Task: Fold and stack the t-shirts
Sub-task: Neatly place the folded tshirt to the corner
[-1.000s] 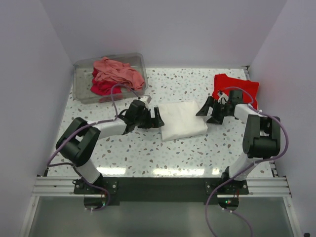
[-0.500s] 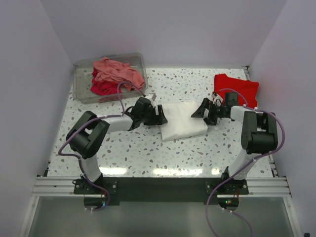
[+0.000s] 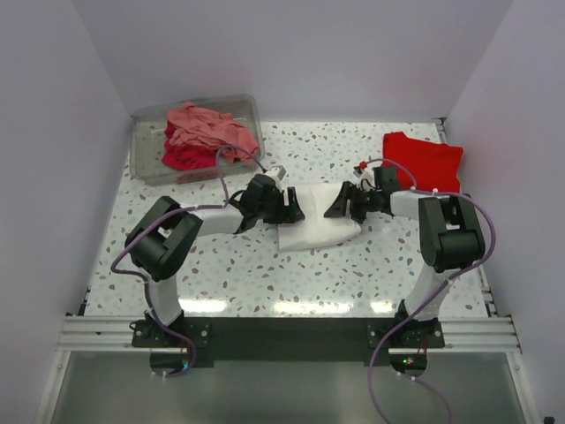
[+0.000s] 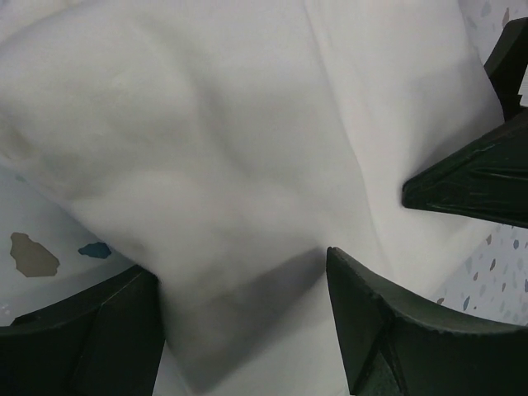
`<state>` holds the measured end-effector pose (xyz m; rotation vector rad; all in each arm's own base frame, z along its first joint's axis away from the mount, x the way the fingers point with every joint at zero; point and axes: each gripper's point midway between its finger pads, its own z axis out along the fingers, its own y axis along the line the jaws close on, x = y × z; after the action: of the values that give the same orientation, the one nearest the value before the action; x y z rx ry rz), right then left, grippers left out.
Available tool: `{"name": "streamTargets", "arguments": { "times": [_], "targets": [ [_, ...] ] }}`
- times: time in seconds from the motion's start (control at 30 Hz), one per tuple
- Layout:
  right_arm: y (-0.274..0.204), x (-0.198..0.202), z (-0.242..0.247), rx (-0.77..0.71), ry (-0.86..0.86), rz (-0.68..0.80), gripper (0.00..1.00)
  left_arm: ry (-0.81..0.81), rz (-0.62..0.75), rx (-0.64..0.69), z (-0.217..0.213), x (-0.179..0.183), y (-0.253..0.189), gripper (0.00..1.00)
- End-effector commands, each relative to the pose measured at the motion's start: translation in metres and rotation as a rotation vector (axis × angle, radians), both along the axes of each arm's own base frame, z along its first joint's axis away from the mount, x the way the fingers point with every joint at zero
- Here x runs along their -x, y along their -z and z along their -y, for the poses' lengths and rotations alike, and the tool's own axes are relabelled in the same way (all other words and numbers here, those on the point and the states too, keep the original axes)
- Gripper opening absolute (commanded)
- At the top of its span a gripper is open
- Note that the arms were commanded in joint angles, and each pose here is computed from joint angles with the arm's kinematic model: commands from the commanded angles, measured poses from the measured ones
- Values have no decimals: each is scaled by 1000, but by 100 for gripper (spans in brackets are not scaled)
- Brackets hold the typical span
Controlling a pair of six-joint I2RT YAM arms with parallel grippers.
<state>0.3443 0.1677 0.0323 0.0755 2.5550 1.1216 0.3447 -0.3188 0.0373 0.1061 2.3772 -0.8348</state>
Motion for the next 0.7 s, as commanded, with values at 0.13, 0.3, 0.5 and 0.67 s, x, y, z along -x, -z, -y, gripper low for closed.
{"name": "streamTargets", "arguments": {
  "times": [0.13, 0.3, 0.5, 0.67],
  "targets": [
    [35, 9, -11, 52, 23, -95, 50, 35, -31, -22, 14, 11, 17, 75],
    [32, 5, -19, 46, 29, -89, 36, 52, -37, -16, 25, 16, 18, 75],
    [20, -8, -14, 104, 22, -73, 0, 58, -5, -27, 21, 13, -2, 87],
    [-20, -46, 2, 218, 8, 36, 0, 36, 40, -38, -10, 9, -35, 98]
  ]
}}
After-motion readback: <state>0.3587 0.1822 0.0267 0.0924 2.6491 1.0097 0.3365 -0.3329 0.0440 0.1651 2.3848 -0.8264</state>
